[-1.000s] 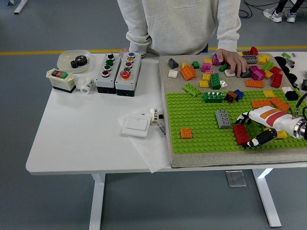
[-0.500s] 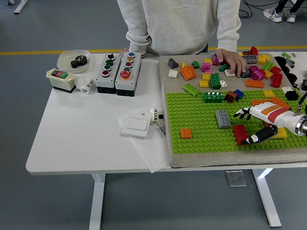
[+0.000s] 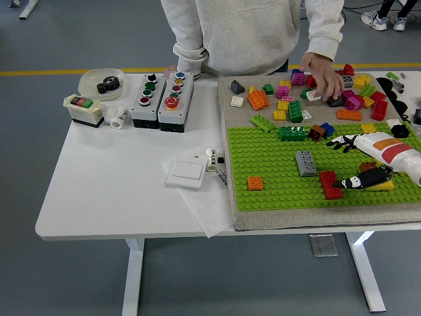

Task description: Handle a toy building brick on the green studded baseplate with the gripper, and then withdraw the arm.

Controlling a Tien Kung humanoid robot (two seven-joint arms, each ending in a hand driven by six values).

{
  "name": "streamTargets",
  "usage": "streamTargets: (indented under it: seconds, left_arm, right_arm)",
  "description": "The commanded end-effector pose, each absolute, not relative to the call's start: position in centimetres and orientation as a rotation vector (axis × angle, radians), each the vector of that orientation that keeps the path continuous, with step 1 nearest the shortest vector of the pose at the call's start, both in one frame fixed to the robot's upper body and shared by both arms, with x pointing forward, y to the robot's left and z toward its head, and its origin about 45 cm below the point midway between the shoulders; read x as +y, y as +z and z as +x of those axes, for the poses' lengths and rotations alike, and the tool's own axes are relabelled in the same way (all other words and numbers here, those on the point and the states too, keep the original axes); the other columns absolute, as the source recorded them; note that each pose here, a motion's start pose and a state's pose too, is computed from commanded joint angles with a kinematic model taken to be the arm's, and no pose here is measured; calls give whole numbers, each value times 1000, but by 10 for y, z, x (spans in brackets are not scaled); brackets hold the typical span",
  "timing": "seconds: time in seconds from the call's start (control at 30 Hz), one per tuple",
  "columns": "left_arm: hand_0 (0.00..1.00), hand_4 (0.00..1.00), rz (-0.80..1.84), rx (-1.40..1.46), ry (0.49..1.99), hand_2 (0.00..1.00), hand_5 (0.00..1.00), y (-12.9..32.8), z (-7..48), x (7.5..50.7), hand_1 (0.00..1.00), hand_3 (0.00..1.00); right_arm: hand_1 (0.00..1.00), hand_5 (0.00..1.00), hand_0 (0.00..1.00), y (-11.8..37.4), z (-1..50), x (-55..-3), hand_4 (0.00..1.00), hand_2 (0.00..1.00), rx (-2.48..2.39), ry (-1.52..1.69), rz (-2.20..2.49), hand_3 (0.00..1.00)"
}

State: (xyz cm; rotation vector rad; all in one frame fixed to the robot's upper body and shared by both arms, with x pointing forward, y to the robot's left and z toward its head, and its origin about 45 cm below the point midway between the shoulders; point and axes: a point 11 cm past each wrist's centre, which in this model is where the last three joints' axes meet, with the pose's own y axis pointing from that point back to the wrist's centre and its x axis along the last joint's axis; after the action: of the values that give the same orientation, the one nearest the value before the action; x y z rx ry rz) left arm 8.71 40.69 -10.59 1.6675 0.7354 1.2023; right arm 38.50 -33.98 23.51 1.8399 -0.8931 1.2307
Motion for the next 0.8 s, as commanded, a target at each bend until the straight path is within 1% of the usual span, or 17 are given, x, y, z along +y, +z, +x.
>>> streamTargets:
  seconds: [0.17,0.2,0.37,0.4,0.8]
  left_arm:
    - [729,668,1667,731,1202,739,605,-106,89,406,729,602]
    - [729,667,1666,731,1202,739,605,-106,89,406,730,601]
    - [729,667,1663,732,1205,739,605,-106,89,406,730,601]
    - [728,666,1663,732,1205,740,604,-106,89,406,731,600]
    - [728,666,1662,731,1202,739,605,-106,90,406,731,600]
  right_arm:
    - [698,555,711,233,373,-334,845,740,-862,1246,1878,667]
    - [700,563,714,233,372,-333,821,736,-855,1249,1881,641]
    - [700,563,714,228,365,-329,821,736,-797,1299,1867,641]
    - [703,553,734,227,365,-328,783,733,-789,1304,1865,605]
    - [701,555,736,210,360,-331,785,730,-699,1322,1832,600]
